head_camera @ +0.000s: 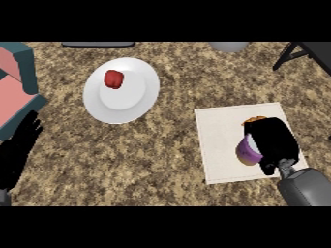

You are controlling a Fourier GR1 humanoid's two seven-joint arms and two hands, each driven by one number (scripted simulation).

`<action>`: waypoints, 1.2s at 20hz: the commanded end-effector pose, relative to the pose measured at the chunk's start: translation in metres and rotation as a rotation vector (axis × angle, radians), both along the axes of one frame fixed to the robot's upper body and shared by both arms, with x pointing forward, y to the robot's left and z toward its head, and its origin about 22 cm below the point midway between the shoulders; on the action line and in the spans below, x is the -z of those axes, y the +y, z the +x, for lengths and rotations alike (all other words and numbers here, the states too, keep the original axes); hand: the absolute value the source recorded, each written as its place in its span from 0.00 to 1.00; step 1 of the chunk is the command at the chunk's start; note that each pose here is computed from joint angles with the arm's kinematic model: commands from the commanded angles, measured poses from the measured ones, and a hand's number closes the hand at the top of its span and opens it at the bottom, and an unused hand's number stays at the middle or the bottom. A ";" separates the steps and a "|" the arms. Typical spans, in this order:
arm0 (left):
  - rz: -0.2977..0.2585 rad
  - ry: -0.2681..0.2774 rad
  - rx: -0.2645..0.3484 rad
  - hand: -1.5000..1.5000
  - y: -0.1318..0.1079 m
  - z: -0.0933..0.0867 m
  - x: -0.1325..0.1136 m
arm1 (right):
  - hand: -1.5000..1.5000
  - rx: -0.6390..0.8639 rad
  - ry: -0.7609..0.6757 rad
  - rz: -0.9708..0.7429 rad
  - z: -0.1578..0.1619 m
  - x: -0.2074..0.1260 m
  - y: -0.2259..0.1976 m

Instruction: Pick the can from the placemat and place it in the tiered shelf

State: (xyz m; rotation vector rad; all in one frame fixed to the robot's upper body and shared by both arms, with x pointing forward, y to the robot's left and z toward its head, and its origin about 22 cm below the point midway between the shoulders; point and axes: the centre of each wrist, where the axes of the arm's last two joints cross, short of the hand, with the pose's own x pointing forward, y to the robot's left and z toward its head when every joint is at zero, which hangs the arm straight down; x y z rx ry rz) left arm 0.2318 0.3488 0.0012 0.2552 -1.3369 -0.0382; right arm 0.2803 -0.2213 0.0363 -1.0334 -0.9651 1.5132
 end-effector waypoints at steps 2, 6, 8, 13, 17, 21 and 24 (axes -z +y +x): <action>0.010 -0.015 -0.003 0.50 0.002 0.009 0.002 | 1.00 -0.037 -0.107 0.018 -0.003 0.003 0.000; 0.000 0.014 -0.006 0.50 0.004 -0.005 0.004 | 1.00 0.122 -0.177 0.087 0.006 -0.045 0.000; 0.015 -0.018 0.007 0.50 0.006 0.006 -0.010 | 1.00 0.433 -0.206 0.154 0.037 -0.041 -0.015; 0.008 -0.008 0.040 0.50 -0.008 0.005 -0.002 | 1.00 0.927 -0.323 0.270 0.072 -0.072 -0.028; 0.003 0.002 0.040 0.50 -0.004 0.009 0.003 | 1.00 1.035 -0.451 0.286 0.106 -0.125 -0.011; -0.009 -0.006 0.031 0.50 -0.002 0.019 -0.011 | 1.00 1.071 -0.544 0.417 0.118 -0.173 0.012; 0.000 0.009 0.017 0.50 -0.007 0.002 0.005 | 1.00 1.097 -0.618 0.531 0.103 -0.186 0.032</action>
